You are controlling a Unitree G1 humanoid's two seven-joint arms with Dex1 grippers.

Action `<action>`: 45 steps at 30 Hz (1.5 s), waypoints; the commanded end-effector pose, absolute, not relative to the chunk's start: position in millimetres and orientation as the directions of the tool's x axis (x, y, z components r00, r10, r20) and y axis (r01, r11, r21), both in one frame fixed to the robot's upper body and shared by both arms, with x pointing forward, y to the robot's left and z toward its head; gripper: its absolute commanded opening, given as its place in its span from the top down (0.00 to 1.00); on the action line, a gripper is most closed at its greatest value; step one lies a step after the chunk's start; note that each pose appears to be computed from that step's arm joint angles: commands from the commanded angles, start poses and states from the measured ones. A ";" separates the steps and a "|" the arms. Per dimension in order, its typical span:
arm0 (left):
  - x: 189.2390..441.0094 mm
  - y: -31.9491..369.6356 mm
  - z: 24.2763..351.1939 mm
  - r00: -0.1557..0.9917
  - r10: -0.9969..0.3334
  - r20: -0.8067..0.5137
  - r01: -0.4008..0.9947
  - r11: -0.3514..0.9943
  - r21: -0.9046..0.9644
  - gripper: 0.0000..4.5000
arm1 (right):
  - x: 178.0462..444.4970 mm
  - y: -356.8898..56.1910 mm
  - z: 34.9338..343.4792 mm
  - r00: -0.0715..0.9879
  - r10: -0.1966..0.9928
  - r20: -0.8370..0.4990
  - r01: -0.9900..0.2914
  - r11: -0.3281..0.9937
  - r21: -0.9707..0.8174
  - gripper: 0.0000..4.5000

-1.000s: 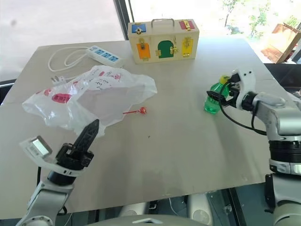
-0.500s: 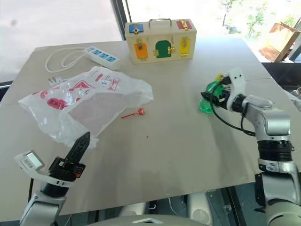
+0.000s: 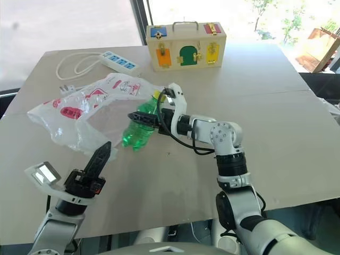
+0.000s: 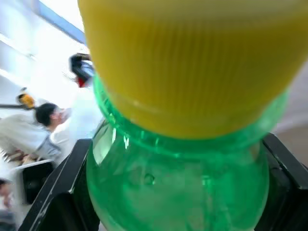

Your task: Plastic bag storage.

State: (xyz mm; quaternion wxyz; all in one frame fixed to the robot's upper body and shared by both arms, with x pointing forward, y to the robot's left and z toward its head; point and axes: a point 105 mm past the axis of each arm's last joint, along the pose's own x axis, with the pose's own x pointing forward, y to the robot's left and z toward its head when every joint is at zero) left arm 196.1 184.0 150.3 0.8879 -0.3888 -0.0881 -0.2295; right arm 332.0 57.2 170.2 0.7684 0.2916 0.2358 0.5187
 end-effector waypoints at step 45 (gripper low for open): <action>192.2 212.9 151.9 0.895 -0.217 0.390 0.443 0.537 -0.718 1.00 | 341.7 62.6 186.8 0.350 0.937 -0.002 -0.889 0.333 0.313 0.01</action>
